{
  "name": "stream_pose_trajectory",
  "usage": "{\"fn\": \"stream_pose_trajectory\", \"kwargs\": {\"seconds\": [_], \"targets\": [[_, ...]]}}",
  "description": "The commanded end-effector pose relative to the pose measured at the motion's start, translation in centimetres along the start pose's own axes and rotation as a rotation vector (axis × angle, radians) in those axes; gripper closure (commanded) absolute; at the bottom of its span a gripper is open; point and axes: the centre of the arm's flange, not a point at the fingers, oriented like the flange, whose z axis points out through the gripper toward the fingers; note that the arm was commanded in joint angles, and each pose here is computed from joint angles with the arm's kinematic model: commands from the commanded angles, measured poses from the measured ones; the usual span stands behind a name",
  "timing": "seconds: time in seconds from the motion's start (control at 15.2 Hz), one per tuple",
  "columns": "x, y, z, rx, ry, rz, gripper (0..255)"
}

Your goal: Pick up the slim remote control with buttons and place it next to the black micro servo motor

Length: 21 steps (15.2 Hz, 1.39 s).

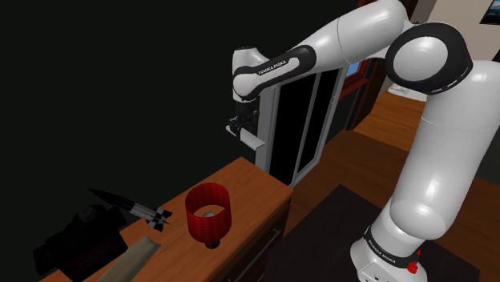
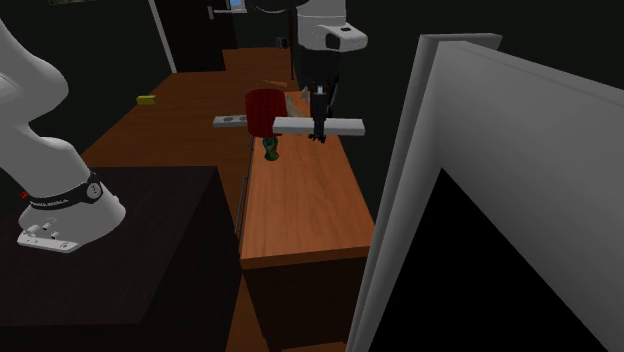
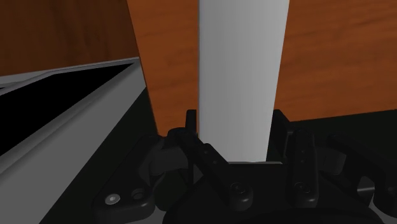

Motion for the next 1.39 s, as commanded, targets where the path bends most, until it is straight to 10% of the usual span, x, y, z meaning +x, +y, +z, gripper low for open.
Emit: {"fn": "stream_pose_trajectory", "kwargs": {"seconds": [0.0, 1.32], "targets": [[-0.1, 0.0, -1.2, 0.0, 0.0, 0.0, 255], [-6.3, -23.0, -2.3, 0.0, 0.0, 0.0, 255]]}}
